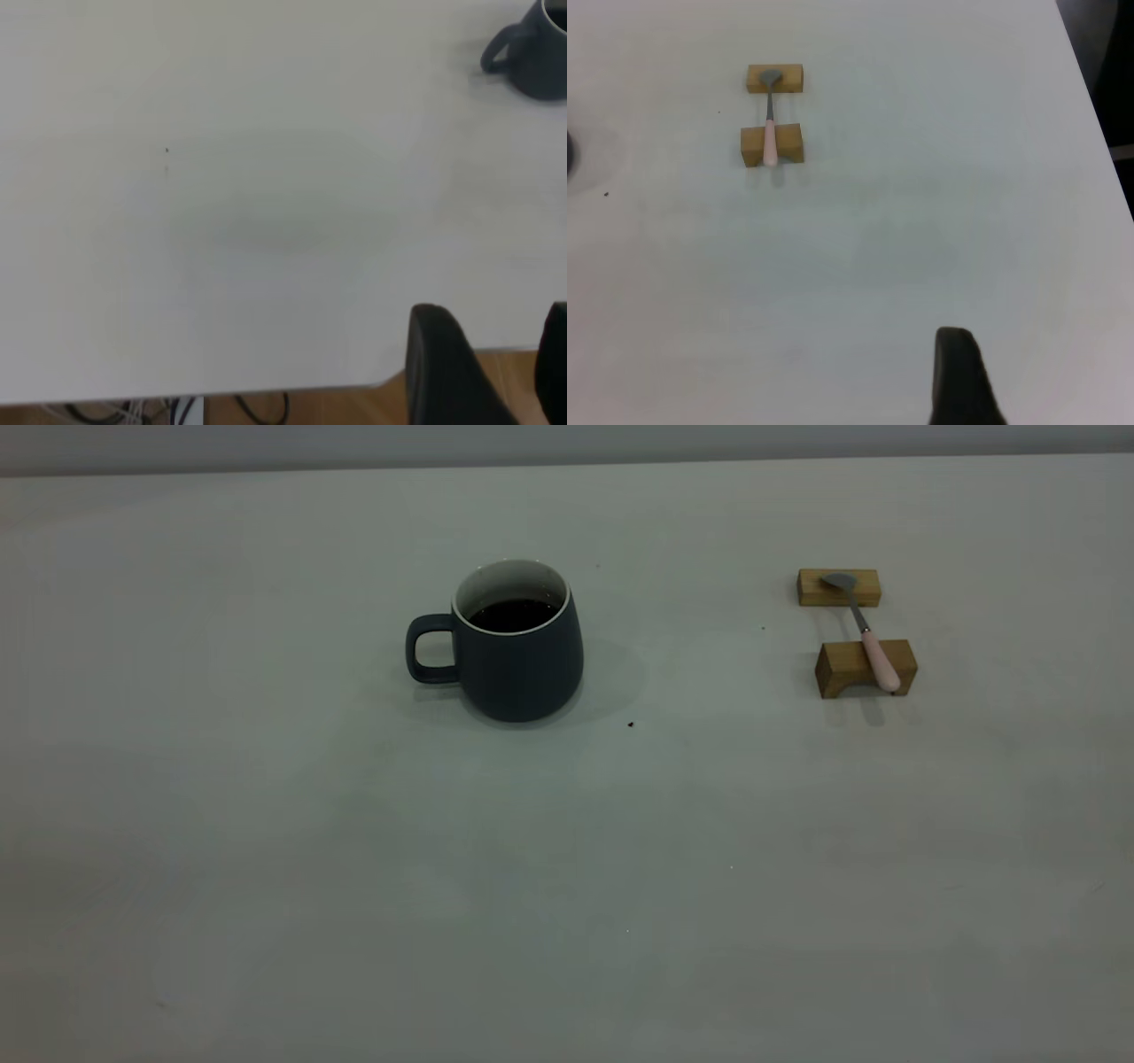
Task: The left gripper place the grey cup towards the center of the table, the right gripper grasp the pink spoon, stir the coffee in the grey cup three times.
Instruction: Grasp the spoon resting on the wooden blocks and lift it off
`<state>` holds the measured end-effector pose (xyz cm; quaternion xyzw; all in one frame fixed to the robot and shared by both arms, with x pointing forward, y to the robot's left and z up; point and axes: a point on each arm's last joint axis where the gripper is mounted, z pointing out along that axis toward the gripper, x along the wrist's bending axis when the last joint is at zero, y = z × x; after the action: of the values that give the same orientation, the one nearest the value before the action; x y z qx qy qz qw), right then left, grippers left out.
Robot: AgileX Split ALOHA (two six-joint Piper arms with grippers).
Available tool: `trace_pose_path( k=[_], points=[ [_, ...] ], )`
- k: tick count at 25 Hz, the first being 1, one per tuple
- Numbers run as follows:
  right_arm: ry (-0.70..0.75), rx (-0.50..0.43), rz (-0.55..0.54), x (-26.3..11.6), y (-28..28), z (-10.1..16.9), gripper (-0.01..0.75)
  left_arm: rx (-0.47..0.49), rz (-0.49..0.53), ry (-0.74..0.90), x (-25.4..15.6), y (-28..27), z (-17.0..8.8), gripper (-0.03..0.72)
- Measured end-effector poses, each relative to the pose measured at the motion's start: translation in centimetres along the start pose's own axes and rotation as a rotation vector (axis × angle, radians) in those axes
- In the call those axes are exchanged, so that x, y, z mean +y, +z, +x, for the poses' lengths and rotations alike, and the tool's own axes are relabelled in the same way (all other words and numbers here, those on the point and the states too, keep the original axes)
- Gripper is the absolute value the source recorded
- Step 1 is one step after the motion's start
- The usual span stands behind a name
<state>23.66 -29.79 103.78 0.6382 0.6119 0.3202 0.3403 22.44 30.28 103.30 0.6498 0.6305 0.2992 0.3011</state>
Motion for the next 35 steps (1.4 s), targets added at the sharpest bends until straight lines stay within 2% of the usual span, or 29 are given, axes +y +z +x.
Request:
trace_pose_path(
  k=[29, 32, 35],
  points=[
    [0.003, 0.0, -0.001, 0.1, 0.0, 0.0, 0.511, 0.0, -0.016, 0.005, -0.2, -0.2, 0.0, 0.331],
    [0.004, 0.0, 0.034, 1.6, 0.2, 0.0, 0.511, 0.0, -0.016, 0.005, -0.2, -0.2, 0.0, 0.331],
    [-0.012, 0.002, 0.113, 5.1, 1.6, -0.1, 0.512, 0.0, -0.016, 0.005, -0.2, -0.2, 0.0, 0.331]
  ],
)
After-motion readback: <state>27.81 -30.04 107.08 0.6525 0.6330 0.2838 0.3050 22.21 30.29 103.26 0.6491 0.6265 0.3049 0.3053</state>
